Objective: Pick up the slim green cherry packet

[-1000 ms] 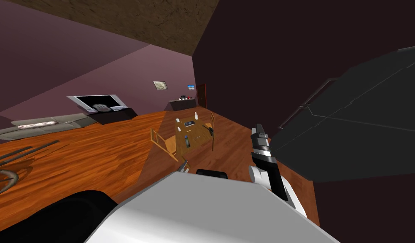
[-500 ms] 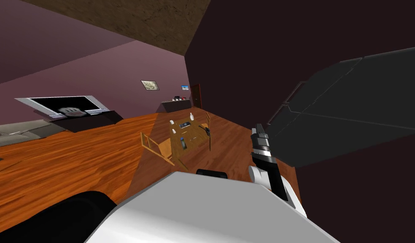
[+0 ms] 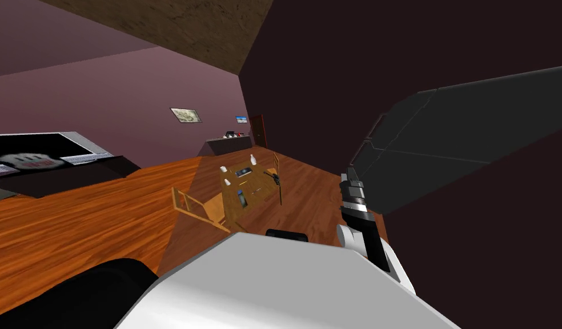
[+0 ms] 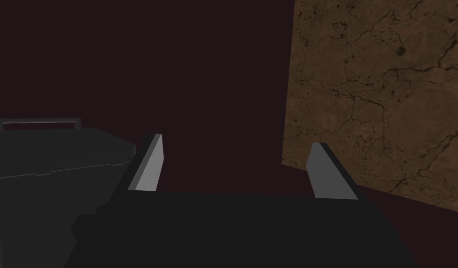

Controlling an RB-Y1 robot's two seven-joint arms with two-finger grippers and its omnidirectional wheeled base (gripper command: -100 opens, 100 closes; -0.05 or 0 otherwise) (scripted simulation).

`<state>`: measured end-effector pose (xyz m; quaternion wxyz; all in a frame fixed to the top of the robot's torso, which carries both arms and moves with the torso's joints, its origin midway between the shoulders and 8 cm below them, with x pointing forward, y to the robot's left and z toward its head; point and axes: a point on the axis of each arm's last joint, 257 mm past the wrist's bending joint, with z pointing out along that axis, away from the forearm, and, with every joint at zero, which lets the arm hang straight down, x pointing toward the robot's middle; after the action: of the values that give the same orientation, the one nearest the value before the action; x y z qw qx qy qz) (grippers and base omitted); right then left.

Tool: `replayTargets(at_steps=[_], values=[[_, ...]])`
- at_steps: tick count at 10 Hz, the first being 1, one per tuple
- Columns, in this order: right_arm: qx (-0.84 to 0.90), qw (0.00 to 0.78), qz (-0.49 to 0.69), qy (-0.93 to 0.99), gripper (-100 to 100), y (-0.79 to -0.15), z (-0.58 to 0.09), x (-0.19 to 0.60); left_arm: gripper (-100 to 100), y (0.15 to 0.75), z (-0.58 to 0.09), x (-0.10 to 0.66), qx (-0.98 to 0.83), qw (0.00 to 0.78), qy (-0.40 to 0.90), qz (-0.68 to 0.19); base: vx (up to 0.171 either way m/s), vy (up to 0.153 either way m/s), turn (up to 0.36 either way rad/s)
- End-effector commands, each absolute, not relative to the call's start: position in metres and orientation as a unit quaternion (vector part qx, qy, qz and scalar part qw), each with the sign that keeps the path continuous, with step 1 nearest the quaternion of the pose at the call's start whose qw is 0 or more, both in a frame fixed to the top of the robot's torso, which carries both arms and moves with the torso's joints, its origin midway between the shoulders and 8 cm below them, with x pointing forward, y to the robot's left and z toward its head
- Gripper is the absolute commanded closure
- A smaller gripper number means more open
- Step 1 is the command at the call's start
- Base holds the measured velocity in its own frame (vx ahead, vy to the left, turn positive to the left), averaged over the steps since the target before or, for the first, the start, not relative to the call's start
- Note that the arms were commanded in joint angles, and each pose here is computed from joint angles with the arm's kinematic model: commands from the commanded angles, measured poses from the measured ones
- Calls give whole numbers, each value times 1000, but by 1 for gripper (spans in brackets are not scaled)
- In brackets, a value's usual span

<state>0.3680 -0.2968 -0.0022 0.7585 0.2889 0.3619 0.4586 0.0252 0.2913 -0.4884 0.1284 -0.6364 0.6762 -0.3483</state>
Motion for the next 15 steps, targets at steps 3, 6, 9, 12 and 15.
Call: replayTargets(at_steps=[3,6,9,12,15], values=[[289,758,458,362,0,-297,-2,368,-100,332,-505,-32,-661,78,690,-285,60,8,-252],[289,758,458,362,0,-297,-2,368,-100,370,-512,-63,-672,54,700,-234,78,20,-224],[289,758,459,362,0,-297,-2,368,-100,408,-515,-82,-679,40,708,-188,78,25,-244],[289,758,458,362,0,-297,-2,368,-100,444,-516,-91,-684,35,714,-148,102,56,-229],[289,758,458,362,0,-297,-2,368,-100,475,-516,-91,-686,37,718,-116,99,59,-229]])
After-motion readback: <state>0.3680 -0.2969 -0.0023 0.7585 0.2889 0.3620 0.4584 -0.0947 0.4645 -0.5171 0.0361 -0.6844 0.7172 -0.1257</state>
